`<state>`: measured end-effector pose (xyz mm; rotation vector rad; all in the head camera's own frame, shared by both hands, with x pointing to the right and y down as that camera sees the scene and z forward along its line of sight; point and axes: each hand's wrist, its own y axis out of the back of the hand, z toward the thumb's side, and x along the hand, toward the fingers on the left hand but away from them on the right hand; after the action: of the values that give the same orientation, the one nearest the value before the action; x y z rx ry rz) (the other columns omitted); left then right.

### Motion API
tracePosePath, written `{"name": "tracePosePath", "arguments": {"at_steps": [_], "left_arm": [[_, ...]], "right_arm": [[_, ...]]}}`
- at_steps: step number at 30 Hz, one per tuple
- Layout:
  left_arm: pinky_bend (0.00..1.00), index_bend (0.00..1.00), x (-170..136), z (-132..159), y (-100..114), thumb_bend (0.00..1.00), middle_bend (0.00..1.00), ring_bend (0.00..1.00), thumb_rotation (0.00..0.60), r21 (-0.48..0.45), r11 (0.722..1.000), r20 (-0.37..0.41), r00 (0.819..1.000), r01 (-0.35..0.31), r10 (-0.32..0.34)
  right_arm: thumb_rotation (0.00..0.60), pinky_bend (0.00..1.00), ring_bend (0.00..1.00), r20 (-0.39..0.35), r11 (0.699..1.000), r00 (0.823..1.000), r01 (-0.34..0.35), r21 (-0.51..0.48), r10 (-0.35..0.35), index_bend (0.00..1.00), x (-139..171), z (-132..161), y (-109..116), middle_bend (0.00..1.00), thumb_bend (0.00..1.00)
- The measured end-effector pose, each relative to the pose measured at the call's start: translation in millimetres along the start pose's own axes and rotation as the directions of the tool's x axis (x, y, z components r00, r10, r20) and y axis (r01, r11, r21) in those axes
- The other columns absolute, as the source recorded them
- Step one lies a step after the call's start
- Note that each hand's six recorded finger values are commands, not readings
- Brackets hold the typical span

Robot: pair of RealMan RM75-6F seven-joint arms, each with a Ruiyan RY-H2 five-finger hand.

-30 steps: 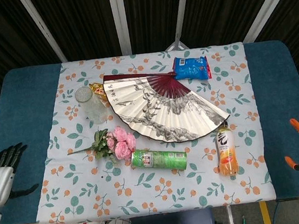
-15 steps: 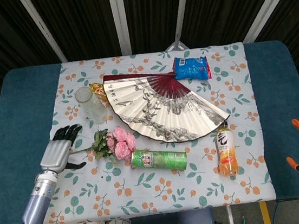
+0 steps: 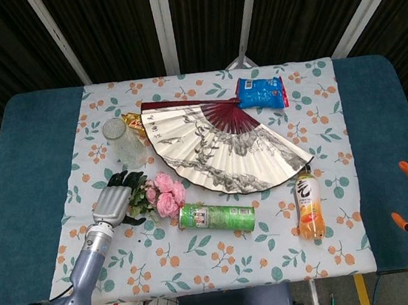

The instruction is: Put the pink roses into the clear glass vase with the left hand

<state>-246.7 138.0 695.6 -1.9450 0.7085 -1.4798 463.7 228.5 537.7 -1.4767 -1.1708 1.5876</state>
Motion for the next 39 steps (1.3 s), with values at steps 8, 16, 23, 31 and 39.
{"name": "tracePosePath", "arguments": {"at_steps": [8,16,23,31,39], "left_arm": [[0.11,0.15,20.6,22.0,-9.8,0.23,0.19,0.08,0.6,0.015,0.999,0.023,0.999,-0.032,0.031],[0.14,0.26,26.9,38.5,-11.1,0.28,0.3,0.13,0.6,0.047,0.997,0.052,0.997,-0.055,0.052],[0.14,0.33,26.6,41.2,-13.5,0.32,0.36,0.14,0.6,0.089,0.995,0.051,0.997,-0.054,0.049],[0.17,0.46,26.3,45.7,-9.0,0.42,0.53,0.23,0.6,0.099,0.991,0.059,0.995,-0.091,0.085],[0.18,0.52,26.9,50.6,-5.5,0.44,0.58,0.27,0.6,0.073,0.988,0.091,0.987,-0.138,0.131]], "right_arm": [[0.6,0.09,0.07,0.006,1.0,1.0,-0.002,-0.008,0.002,0.15,-1.1,-2.1,-0.3,0.03,0.24],[0.6,0.09,0.07,0.009,1.0,1.0,0.0,-0.024,0.0,0.15,-1.0,-3.4,1.4,0.03,0.24],[0.6,0.09,0.07,0.019,0.999,1.0,0.012,-0.046,-0.011,0.15,-0.4,-5.9,4.3,0.03,0.24],[0.6,0.09,0.07,0.025,0.998,0.999,0.021,-0.06,-0.02,0.15,0.5,-8.0,7.3,0.03,0.24],[0.6,0.09,0.07,0.03,0.998,0.999,0.017,-0.068,-0.015,0.15,0.5,-9.0,7.0,0.03,0.24]]}}
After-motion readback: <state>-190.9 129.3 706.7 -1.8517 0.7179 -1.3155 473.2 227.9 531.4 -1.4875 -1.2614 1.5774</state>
